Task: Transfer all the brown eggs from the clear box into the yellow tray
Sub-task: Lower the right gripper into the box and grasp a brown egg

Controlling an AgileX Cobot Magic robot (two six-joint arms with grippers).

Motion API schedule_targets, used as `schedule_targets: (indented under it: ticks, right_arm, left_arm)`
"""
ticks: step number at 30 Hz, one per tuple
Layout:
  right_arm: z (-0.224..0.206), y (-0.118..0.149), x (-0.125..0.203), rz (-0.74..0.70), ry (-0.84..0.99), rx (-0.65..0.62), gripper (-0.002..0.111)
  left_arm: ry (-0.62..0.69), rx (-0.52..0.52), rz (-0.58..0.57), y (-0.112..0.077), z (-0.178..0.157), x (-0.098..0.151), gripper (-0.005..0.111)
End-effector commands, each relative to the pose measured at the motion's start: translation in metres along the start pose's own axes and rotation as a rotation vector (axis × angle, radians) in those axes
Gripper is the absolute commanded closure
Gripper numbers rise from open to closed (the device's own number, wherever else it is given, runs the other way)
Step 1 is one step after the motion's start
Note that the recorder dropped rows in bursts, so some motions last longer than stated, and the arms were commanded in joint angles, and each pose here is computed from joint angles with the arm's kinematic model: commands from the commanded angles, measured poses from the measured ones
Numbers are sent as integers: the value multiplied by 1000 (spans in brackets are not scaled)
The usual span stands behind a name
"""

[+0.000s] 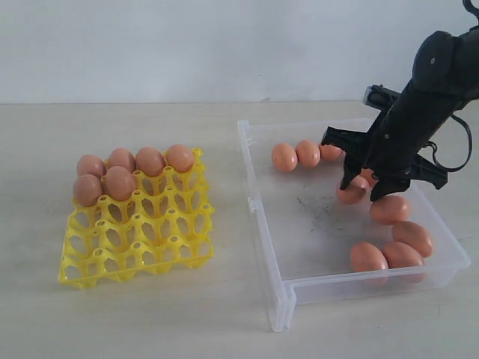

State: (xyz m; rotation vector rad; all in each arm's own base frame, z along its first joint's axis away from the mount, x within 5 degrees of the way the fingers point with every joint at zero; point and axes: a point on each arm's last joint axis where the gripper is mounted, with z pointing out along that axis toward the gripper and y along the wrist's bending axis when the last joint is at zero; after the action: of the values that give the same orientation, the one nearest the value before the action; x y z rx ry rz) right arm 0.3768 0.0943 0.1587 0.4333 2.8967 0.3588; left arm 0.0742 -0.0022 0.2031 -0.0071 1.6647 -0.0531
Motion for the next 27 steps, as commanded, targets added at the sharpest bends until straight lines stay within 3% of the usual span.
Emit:
schedule_targets:
  ticks: [1, 11, 17, 19, 23, 27]
  right_arm:
    - [0, -3, 2, 7, 12, 30, 65]
    - [0, 0, -8, 2, -97, -3, 65]
    - [2, -4, -12, -96, -135, 41, 65]
    - [7, -5, -12, -214, -125, 55, 62]
    - [8, -3, -10, -607, -108, 84, 50]
    - [7, -2, -10, -824, -98, 106, 49]
  left_arm:
    - [-4, 1, 1, 0, 0, 0, 103]
    - [-4, 1, 1, 0, 0, 0, 103]
    - [-4, 1, 1, 0, 0, 0, 103]
    - [-4, 1, 1, 0, 0, 0, 103]
    - [-4, 1, 1, 0, 0, 0, 103]
    - [-4, 1, 1, 0, 0, 0, 103]
